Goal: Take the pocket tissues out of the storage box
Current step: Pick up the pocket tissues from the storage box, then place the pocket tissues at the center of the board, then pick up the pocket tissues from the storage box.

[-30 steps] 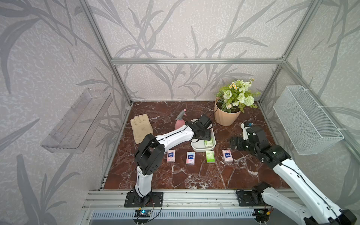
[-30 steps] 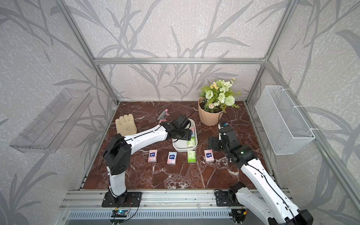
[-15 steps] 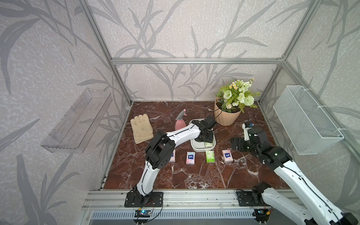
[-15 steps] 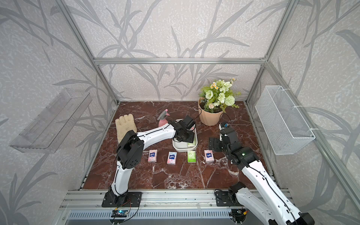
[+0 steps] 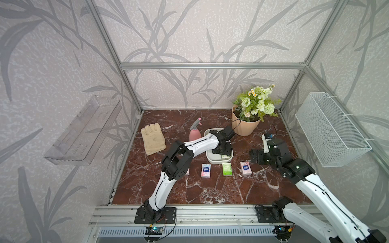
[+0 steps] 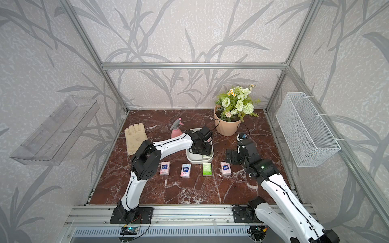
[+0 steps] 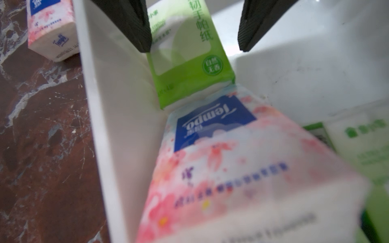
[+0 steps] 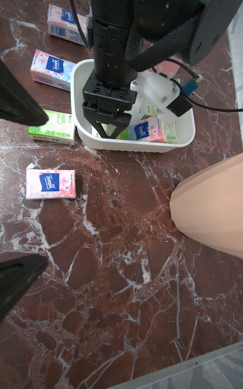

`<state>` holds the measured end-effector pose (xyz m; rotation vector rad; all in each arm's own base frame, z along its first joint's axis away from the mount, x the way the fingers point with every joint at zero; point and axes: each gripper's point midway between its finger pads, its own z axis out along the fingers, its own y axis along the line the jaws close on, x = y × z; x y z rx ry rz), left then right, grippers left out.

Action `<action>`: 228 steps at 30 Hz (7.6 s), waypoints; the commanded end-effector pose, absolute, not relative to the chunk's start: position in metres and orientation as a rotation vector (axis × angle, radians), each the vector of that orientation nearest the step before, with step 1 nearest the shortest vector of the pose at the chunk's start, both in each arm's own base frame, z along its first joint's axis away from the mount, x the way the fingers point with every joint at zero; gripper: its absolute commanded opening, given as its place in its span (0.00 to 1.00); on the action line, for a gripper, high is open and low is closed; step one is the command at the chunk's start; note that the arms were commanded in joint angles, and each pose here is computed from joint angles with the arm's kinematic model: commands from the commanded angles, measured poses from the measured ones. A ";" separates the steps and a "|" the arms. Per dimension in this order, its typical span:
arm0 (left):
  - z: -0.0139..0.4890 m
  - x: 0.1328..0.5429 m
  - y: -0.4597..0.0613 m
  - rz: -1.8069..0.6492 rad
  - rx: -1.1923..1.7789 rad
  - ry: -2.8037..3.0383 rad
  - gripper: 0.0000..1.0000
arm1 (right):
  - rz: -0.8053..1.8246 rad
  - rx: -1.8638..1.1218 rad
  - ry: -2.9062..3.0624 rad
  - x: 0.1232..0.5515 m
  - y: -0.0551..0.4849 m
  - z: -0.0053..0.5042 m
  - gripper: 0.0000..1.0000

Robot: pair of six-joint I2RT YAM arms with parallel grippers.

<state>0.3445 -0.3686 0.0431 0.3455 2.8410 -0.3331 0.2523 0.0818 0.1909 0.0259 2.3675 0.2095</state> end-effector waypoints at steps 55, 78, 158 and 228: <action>0.053 0.340 -0.345 -0.112 0.499 2.837 0.47 | 0.172 0.057 2.400 0.253 0.077 0.176 0.99; 0.155 0.269 -0.238 -0.044 0.397 2.752 0.47 | 0.193 0.086 2.371 0.259 0.077 0.179 0.99; 0.195 0.314 -0.294 -0.447 0.251 2.455 0.89 | 0.270 0.128 2.314 0.276 0.087 0.203 0.99; 0.129 0.358 -0.333 -0.816 0.263 2.572 0.20 | 0.299 0.084 2.297 0.270 0.090 0.200 0.99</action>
